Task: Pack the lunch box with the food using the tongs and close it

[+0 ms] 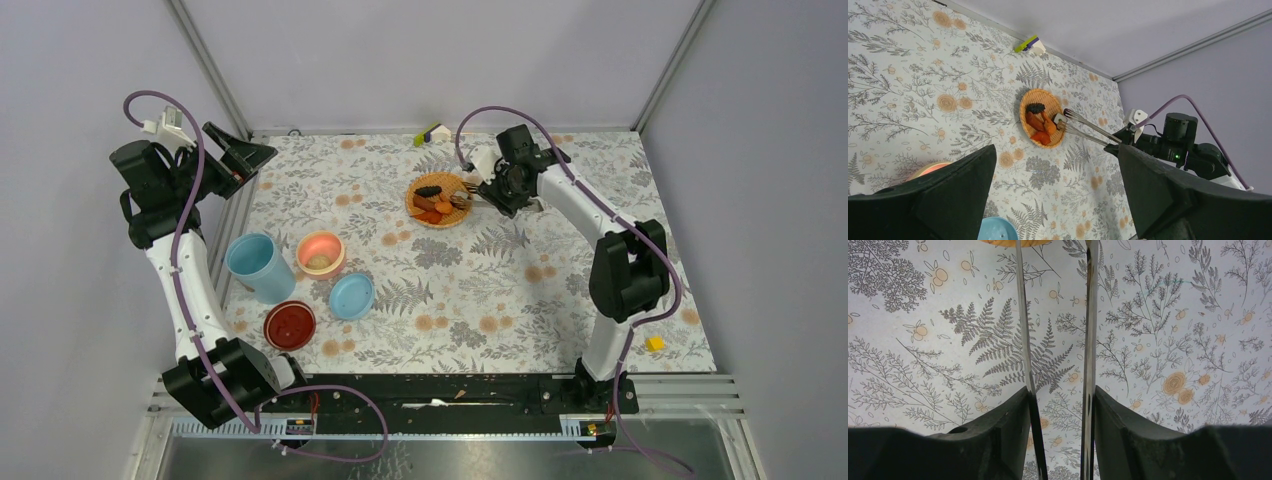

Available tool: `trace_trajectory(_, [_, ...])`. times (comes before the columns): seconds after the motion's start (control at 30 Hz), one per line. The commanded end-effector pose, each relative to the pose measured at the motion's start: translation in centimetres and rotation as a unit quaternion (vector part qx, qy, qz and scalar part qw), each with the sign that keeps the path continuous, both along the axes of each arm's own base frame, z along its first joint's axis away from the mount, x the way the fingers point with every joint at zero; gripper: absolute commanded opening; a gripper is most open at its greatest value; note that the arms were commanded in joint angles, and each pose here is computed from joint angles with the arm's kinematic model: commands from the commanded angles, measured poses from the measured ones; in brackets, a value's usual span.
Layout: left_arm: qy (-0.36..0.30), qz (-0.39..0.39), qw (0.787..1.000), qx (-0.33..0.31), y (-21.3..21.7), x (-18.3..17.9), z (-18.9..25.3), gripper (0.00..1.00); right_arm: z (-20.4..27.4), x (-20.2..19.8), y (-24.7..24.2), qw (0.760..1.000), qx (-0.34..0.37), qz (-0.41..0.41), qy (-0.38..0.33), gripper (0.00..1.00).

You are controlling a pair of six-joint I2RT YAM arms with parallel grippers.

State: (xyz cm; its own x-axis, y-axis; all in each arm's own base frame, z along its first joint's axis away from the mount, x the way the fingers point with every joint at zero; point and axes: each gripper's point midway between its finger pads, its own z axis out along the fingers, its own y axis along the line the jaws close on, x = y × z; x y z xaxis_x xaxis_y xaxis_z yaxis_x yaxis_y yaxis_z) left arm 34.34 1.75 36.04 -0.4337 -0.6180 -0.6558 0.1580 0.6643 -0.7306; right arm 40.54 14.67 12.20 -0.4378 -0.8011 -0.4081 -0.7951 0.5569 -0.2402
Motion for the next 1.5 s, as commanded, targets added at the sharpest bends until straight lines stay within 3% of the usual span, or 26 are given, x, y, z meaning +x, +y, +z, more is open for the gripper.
trace_trajectory(0.0, [-0.028, -0.007, 1.0, 0.01, -0.1, -0.1, 1.2, 0.99, 1.3, 1.4, 0.8, 1.0, 0.006, 0.011, -0.023, 0.52])
trace_trajectory(0.37, [-0.027, -0.008, 1.0, 0.008, -0.1, -0.1, 1.2, 0.99, 1.3, 1.4, 0.4, 1.0, -0.003, 0.01, -0.026, 0.46])
trace_trajectory(0.87, [-0.027, -0.007, 1.0, 0.005, 0.0, -0.1, 1.1, 0.99, 7.0, 1.5, 2.0, 0.996, 0.06, 0.005, -0.064, 0.37])
trace_trajectory(1.1, [-0.028, -0.006, 1.0, 0.001, -0.1, -0.1, 1.1, 0.99, 10.7, 0.4, 6.5, 0.989, 0.128, 0.04, -0.07, 0.35])
trace_trajectory(1.47, [-0.032, -0.006, 0.999, -0.001, -0.3, -0.3, 1.4, 0.99, 11.9, -4.5, 19.9, 0.97, 0.19, 0.146, -0.04, 0.36])
